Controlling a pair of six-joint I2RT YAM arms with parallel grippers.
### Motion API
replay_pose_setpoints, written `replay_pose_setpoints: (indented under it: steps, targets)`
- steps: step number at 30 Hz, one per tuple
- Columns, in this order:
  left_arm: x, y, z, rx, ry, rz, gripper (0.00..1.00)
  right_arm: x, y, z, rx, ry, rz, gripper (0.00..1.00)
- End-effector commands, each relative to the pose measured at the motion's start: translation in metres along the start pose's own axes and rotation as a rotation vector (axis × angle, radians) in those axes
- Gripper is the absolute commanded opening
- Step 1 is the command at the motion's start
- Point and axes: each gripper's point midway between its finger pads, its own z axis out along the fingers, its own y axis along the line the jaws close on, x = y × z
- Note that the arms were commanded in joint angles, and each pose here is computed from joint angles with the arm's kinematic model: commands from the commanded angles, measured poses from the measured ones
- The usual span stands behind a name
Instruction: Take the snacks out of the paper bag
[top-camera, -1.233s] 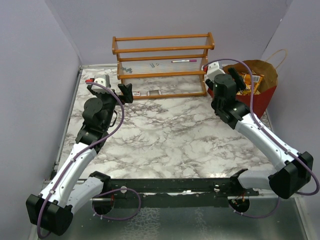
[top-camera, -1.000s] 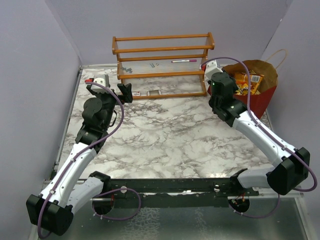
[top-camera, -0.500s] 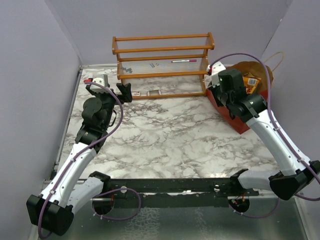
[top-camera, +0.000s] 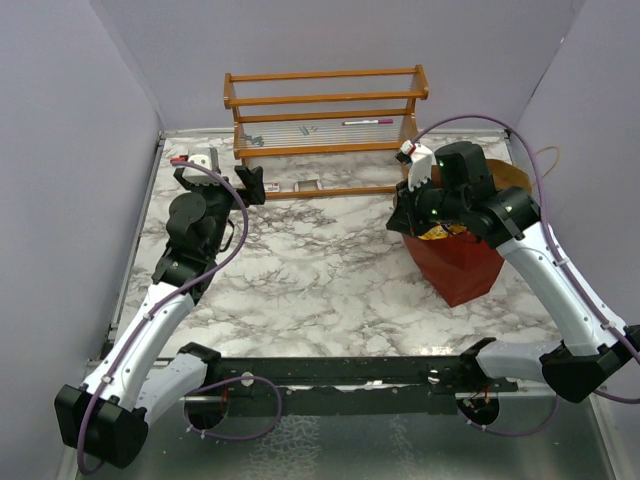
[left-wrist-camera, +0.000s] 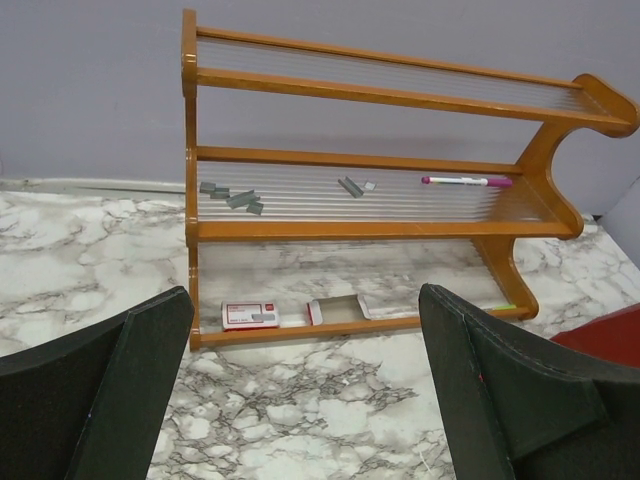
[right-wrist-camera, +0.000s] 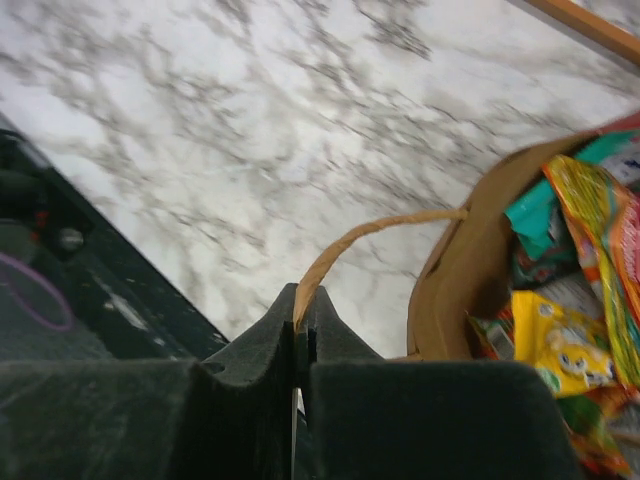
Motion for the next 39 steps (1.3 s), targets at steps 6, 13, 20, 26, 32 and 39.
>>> replay_pose_setpoints:
  steps: [6, 13, 20, 26, 32, 39]
  targets:
    - [-0.003, 0.012, 0.001, -0.059, -0.013, 0.011, 0.99, -0.077, 0.12, 0.01, -0.542, -0.318, 0.136, 0.01]
    - [0.008, 0.022, -0.023, -0.127, 0.061, -0.081, 0.98, -0.116, 0.176, 0.069, -0.544, -0.314, 0.214, 0.07]
    - [0.017, 0.018, -0.1, -0.107, 0.16, -0.29, 0.99, -0.117, 0.174, 0.067, -0.537, -0.367, 0.162, 0.5]
    - [0.037, -0.022, -0.138, 0.072, 0.296, -0.53, 0.99, -0.09, 0.137, 0.016, -0.367, -0.439, 0.064, 0.89]
    - [0.023, -0.095, -0.143, 0.495, 0.364, -0.632, 0.99, -0.064, 0.088, -0.057, -0.154, -0.548, 0.022, 0.99]
    - [0.004, -0.136, -0.129, 0.761, 0.381, -0.64, 0.99, -0.05, 0.044, -0.128, 0.015, -0.726, 0.105, 0.99]
